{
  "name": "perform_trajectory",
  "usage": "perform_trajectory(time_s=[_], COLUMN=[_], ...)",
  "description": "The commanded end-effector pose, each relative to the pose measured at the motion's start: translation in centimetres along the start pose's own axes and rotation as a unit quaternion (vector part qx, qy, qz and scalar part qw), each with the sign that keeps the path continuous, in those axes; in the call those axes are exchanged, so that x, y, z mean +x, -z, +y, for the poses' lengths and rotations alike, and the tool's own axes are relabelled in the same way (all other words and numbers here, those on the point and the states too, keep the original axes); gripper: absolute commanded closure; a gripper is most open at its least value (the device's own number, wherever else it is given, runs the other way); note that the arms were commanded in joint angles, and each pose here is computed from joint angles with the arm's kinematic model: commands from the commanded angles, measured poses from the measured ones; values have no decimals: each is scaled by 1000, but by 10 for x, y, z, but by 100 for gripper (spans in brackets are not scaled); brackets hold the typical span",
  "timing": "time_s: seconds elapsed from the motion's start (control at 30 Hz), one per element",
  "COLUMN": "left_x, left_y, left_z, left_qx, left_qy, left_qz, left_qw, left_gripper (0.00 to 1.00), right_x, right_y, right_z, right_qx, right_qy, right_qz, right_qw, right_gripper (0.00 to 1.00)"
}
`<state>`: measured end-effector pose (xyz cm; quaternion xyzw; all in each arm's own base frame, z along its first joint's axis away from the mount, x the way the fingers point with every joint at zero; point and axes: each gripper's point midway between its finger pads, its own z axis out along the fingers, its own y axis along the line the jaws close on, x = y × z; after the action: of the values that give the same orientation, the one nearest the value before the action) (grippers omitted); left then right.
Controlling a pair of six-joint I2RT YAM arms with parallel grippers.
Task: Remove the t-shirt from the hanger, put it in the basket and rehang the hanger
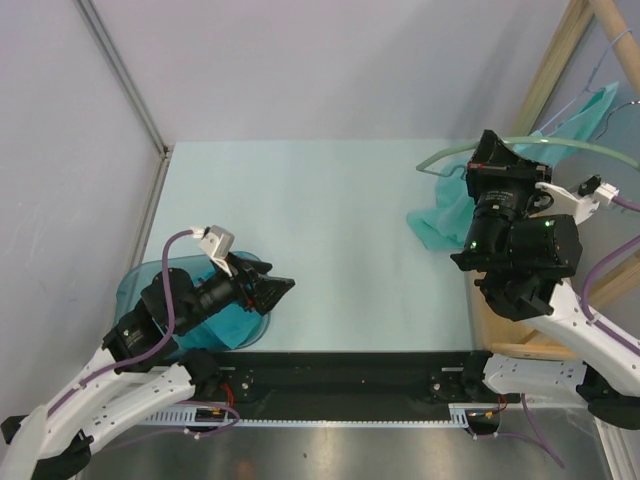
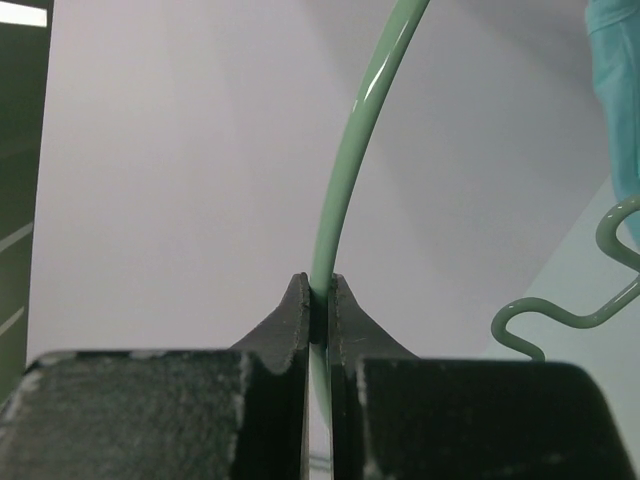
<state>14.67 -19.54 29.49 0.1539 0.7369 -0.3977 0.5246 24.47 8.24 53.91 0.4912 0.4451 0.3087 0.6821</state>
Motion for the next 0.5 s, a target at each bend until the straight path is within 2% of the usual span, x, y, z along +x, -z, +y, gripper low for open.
perform_trajectory(time_s=[0.0, 0.17, 0.47], left_x=[-10, -10, -15], left_y=[2, 4, 5], left_z=[-5, -4, -5], left_qx=[8, 4, 4], left_qy=[-9, -11, -17], left_qz=[-9, -8, -9], left_qw=[1000, 1000, 1000], left_gripper=[20, 20, 19], right_x=[-50, -67, -108], right_y=[-9, -16, -21], right_z=[5, 11, 16], right_qx=[43, 43, 57], right_qy=[-125, -178, -227], right_qz=[-59, -89, -142], right_qw=[990, 979, 962], right_gripper=[100, 100, 100])
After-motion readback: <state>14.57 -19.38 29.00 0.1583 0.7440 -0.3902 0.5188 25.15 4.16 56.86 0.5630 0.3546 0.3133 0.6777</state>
